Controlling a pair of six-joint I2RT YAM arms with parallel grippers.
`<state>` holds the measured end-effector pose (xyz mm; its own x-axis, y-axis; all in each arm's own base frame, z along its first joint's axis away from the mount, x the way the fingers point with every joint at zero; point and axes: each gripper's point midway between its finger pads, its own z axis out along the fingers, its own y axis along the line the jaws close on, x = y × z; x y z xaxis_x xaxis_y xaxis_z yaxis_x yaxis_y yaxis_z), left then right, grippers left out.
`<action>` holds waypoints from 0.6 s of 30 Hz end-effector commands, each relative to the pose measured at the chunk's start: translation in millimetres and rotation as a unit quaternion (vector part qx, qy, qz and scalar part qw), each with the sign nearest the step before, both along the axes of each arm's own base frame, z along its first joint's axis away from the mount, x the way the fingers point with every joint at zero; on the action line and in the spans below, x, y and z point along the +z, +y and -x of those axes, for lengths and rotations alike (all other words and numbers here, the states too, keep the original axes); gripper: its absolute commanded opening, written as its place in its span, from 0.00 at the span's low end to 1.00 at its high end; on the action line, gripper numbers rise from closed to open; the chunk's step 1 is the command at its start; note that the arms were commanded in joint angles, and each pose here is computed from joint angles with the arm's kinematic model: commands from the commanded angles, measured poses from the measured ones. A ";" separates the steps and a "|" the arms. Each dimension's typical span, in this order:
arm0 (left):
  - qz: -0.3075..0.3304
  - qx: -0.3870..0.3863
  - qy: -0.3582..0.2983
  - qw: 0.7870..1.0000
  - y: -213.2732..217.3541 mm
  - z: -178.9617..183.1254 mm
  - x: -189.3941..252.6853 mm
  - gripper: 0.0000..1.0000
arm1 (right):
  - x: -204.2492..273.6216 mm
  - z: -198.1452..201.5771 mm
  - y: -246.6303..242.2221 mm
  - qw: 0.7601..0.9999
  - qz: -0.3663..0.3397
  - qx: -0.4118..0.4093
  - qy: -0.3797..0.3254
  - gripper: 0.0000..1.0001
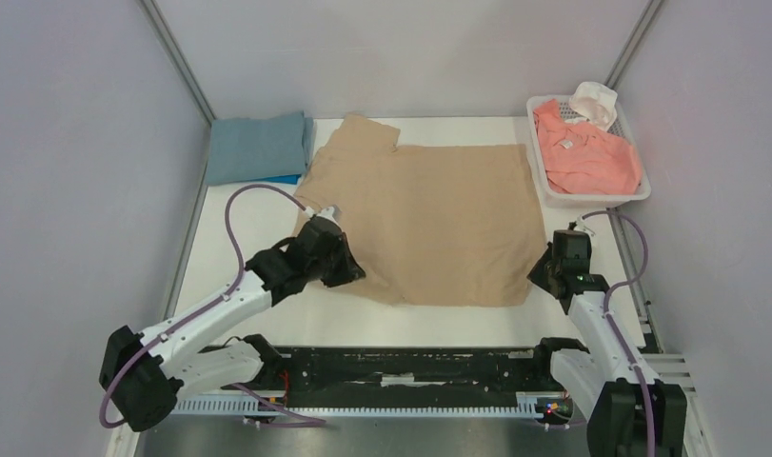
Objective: Fold and stack the t-shirts
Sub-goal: Grab the side of the flattened tshirt closest away from the robot with both arms, then fold the flattened tshirt in 1/3 of the way
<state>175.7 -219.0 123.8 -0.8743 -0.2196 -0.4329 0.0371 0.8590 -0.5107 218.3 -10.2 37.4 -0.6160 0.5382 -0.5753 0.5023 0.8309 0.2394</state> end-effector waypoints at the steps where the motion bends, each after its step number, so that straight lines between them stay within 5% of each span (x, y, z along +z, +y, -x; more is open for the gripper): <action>1: 0.026 0.017 -0.054 0.998 1.1 -56.1 27.6 0.02 | 41.4 -49.1 2.4 0.998 -0.003 0.014 -0.067 0.00; 11: -0.002 0.073 -0.167 0.983 31.3 -154.8 79.0 0.02 | 74.4 -108.9 -3.7 0.997 0.029 0.032 -0.058 0.00; 18: -0.010 0.059 -0.176 0.983 40.5 -194.1 78.5 0.02 | 82.5 -137.4 -9.9 0.997 0.044 0.021 -0.062 0.00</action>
<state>340.9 -178.5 185.8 -0.6816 -0.3535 -0.6407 0.0147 0.8688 -0.4950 333.1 -11.6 99.6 -0.6069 0.4766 -0.6360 0.4338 0.8692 0.2375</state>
